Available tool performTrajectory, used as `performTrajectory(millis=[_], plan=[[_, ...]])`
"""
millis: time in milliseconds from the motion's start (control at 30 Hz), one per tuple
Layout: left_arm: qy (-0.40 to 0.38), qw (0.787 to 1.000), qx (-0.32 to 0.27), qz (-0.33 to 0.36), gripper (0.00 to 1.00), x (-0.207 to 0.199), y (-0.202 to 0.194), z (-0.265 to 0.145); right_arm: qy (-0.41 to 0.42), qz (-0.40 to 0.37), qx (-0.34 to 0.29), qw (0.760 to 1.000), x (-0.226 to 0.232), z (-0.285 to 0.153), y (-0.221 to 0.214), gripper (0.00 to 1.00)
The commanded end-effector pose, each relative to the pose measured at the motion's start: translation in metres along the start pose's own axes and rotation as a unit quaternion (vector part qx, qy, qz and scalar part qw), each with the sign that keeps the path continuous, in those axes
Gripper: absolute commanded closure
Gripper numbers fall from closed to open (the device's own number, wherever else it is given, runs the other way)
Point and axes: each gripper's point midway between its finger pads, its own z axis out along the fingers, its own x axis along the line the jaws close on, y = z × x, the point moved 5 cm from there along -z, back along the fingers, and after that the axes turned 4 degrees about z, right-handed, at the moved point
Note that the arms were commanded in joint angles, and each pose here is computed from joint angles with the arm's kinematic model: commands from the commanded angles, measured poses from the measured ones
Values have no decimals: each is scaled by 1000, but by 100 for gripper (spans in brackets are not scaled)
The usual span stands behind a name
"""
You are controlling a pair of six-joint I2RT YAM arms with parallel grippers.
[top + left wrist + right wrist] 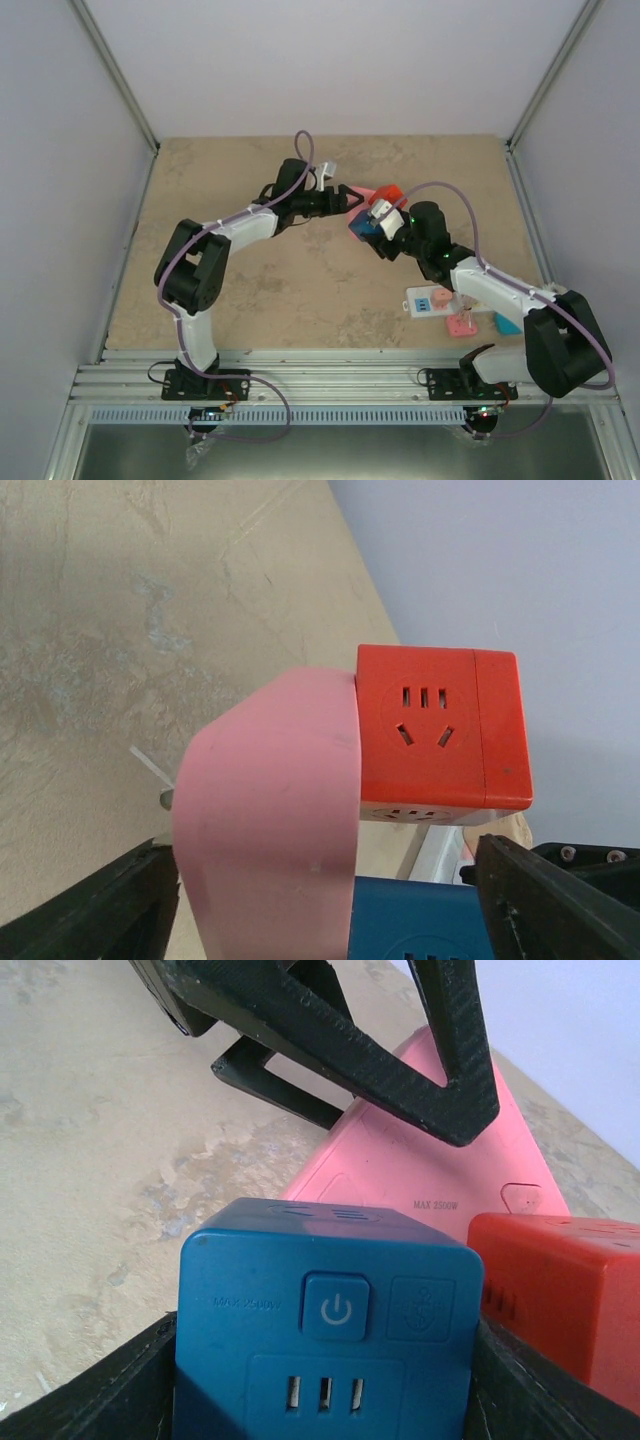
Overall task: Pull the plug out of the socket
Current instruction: Remove the plug from the socket.
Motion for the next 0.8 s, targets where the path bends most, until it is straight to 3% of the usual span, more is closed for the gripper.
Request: performTrajectory(millis=[0, 100, 533, 633, 767], plan=[[-30, 999, -5, 12, 13, -16, 5, 4, -9, -20, -92, 996, -6, -15, 51, 35], [-29, 1000, -3, 10, 9, -15, 3, 6, -9, -15, -93, 996, -7, -15, 53, 35], [-13, 1000, -17, 16, 11, -17, 8, 5, 2, 3, -97, 995, -7, -19, 64, 35], [-15, 1000, -22, 17, 15, -21, 12, 5, 5, 6, -99, 995, -7, -21, 68, 35], [-21, 999, -29, 20, 31, -27, 18, 3, 11, 12, -98, 995, -7, -21, 72, 35]])
